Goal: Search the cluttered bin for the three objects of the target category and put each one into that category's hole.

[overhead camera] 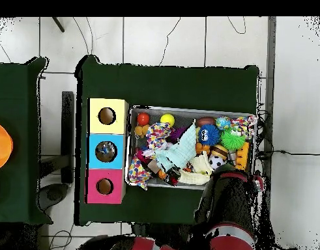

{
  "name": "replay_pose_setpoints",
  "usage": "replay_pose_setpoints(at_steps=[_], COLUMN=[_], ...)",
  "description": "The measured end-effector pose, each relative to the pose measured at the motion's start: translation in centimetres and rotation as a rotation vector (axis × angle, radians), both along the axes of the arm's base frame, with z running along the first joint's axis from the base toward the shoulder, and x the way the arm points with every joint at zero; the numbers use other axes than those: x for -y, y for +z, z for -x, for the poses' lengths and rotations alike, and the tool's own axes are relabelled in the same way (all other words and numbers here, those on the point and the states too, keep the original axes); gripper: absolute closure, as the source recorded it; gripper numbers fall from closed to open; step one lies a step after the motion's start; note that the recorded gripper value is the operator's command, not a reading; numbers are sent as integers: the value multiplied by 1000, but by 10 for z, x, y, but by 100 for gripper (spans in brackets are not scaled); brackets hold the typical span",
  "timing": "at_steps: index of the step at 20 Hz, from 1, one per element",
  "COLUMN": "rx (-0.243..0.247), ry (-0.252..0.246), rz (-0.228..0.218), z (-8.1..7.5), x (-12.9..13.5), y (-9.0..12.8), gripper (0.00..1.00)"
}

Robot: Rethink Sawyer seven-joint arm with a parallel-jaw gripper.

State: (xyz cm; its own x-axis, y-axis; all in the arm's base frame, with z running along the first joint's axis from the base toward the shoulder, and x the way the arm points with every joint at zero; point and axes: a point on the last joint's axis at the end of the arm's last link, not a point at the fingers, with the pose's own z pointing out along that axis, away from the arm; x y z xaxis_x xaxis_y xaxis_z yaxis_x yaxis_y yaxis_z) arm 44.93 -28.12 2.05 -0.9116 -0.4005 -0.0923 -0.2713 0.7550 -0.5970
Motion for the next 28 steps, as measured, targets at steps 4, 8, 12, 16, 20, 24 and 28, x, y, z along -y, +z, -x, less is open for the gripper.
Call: replay_pose_setpoints(at_steps=[4, 8, 12, 16, 20, 24, 28], rx=[-11, -3, 5, 31, 56, 64, 64], ry=[79, 95, 60, 29, 24, 32, 56], rz=[91, 60, -52, -91, -123, -132, -137], z=[13, 27, 46, 54, 56, 56, 55], x=[5, 2, -9, -10, -15, -22, -36], y=[-5, -22, -42, -40, -41, -41, -42], gripper=[0, 0, 0, 0, 0, 0, 0])
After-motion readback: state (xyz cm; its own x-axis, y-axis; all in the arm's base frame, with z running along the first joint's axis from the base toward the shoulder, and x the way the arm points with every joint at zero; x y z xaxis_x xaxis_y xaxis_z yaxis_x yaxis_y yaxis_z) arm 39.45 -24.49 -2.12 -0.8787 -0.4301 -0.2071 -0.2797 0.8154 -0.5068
